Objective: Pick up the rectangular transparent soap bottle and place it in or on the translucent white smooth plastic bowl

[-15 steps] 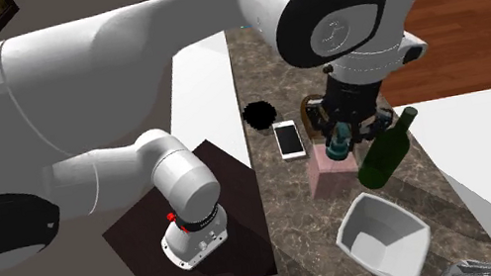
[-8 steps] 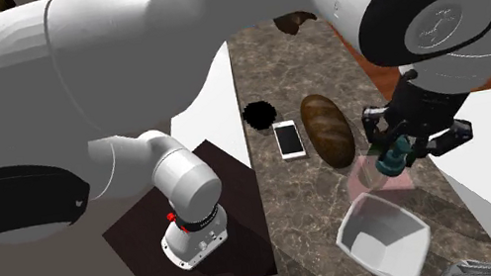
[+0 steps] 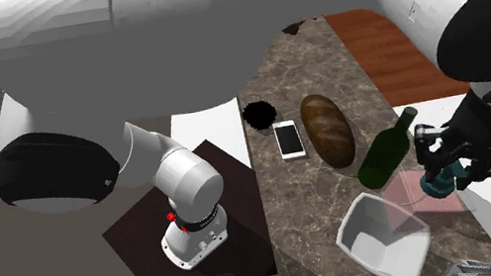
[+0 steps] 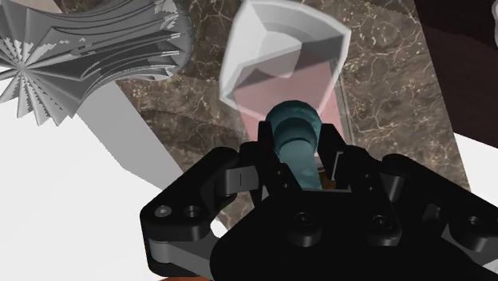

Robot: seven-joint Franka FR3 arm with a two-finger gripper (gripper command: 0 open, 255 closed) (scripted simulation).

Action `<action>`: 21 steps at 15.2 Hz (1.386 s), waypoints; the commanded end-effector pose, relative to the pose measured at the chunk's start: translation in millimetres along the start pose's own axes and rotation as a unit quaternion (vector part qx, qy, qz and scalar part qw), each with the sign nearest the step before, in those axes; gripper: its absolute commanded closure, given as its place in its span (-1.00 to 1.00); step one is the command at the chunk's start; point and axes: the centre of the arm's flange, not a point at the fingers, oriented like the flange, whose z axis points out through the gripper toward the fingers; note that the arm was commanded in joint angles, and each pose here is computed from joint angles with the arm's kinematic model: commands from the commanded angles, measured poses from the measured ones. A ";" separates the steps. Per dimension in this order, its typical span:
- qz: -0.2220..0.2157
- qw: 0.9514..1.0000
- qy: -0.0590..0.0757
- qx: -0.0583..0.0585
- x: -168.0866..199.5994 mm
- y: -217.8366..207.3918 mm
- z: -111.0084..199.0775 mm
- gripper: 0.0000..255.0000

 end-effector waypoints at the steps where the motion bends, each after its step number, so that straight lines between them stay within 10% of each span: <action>1: 0.000 1.000 0.000 0.000 -0.7 1.2 8.6 1.00; 21: 0.000 1.000 0.000 0.000 1.1 -5.2 114.0 1.00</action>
